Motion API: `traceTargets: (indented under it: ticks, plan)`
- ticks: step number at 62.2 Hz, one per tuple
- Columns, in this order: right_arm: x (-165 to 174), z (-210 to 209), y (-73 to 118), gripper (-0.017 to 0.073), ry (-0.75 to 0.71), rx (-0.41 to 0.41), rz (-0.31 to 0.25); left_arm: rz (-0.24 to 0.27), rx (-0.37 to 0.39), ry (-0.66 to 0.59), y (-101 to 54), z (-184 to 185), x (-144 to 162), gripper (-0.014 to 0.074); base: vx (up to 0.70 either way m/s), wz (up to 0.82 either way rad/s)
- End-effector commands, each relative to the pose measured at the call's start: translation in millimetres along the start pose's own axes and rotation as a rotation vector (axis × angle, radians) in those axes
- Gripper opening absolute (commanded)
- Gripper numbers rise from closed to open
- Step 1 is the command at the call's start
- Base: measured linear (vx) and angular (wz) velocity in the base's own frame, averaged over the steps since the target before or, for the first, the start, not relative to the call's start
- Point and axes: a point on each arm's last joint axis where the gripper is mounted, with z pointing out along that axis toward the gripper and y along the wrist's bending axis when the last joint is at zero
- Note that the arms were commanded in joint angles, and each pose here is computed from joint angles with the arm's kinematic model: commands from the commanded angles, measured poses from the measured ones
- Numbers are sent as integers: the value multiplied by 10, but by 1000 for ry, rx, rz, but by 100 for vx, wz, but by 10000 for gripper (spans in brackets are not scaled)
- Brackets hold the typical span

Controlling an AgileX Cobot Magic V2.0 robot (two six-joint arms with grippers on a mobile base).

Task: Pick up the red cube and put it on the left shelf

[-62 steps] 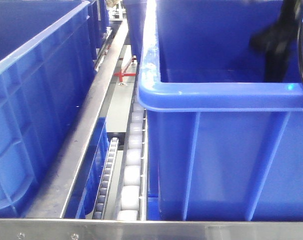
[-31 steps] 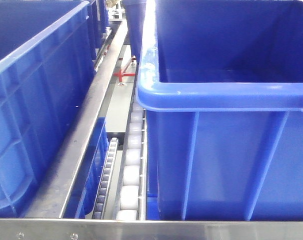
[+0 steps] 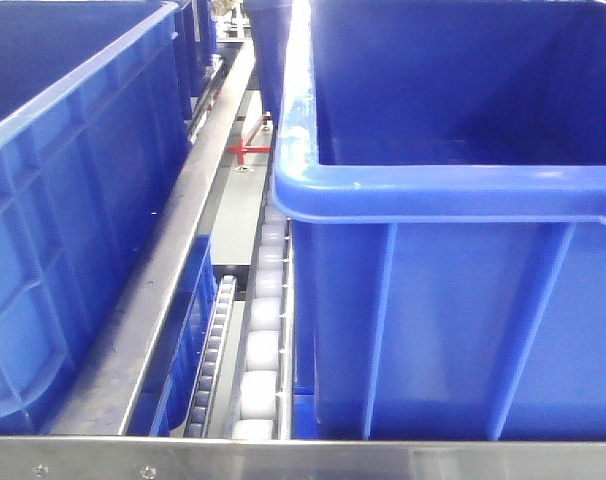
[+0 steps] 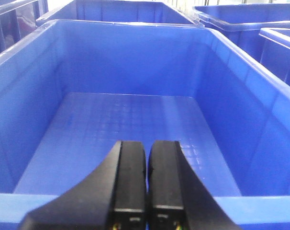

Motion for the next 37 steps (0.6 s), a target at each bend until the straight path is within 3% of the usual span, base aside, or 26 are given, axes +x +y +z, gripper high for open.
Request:
traceTargets:
  ticks: [1, 20, 37]
  plan:
    - [-82, -209, -25, 55, -134, 5, 2, -2, -8, -72, 14, -4, -3, 101, 0, 0]
    - [278, -473, -57, 55, -177, 15, 22, -2, -8, -72, 14, -4, -3, 101, 0, 0]
    - [333, -468, -55, 55, -179, 15, 22, -2, -8, -72, 14, -4, -3, 101, 0, 0]
